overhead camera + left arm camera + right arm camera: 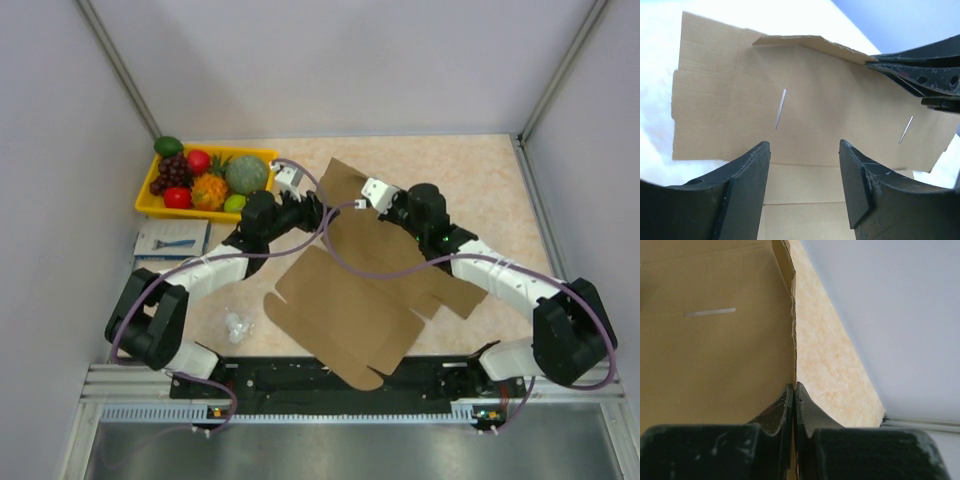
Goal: Fold the paper box
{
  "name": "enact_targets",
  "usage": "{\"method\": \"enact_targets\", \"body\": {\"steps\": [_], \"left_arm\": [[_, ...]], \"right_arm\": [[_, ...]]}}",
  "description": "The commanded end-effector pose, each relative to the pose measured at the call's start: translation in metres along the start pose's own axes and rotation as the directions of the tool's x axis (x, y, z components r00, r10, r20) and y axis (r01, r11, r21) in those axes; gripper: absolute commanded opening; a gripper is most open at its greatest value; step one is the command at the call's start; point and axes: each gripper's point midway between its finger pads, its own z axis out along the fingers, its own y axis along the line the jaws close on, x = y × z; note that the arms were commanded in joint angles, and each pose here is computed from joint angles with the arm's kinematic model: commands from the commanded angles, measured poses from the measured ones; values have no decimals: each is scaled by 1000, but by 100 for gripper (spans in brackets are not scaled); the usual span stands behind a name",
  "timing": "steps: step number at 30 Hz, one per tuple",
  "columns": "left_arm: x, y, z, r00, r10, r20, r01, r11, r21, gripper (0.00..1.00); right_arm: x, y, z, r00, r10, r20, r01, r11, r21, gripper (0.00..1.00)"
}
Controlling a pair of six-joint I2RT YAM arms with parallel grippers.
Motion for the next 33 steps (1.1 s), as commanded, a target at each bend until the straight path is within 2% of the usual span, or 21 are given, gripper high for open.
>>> {"method": "enact_targets", "body": {"steps": [1,2,4,5,6,7,9,10,13,15,16,17,23,29,30,31,33], "left_arm": [[-53,11,20,986,133,98,-127,989,-69,65],[-70,8,26,974,186,129,-178,982,-68,67],[-64,18,42,969,237,73,-232,970,-72,74],[-88,12,52,957,275,88,-271,961,-61,76],[-81,21,63,957,288,46,-285,956,-69,77],[-80,26,67,944,329,17,-327,942,-74,76],[-95,27,73,925,378,46,-374,925,-71,74],[-103,26,73,902,421,94,-416,907,-64,72],[-117,24,74,852,503,143,-503,863,-41,71],[-111,21,82,836,533,128,-540,841,22,74],[-119,17,85,806,575,143,-585,810,39,75],[-105,21,91,807,580,106,-589,805,77,75],[-95,18,103,746,655,121,-666,729,159,74],[-88,22,110,719,686,108,-694,701,164,61],[-88,23,111,714,692,105,-699,700,147,56],[-90,29,113,701,706,98,-713,694,101,46],[-91,29,115,681,726,100,-732,678,63,38]], "right_arm": [[-33,-42,14,992,-61,111,62,998,-7,0],[-40,-50,15,990,-69,127,71,997,-7,0],[-36,-50,22,989,-89,121,94,995,-37,0],[-38,-52,23,988,-93,121,100,994,-47,0],[-37,-53,24,988,-97,119,104,993,-55,0],[-37,-53,26,988,-100,122,108,992,-62,0],[-37,-57,27,987,-102,124,109,992,-57,0],[-35,-57,29,987,-104,123,113,992,-63,0],[-36,-57,29,986,-101,135,112,991,-78,0],[-36,-57,28,985,-106,136,118,990,-83,0],[-36,-56,28,984,-107,139,120,989,-85,0],[-35,-56,28,985,-107,137,119,989,-86,0],[-36,-54,29,983,-103,150,118,988,-95,0],[-41,-57,29,981,-103,166,119,989,-85,0],[-42,-59,28,980,-98,170,113,990,-80,0],[-42,-58,28,980,-96,172,110,991,-78,0],[-45,-61,27,979,-85,183,97,994,-59,0]]}}
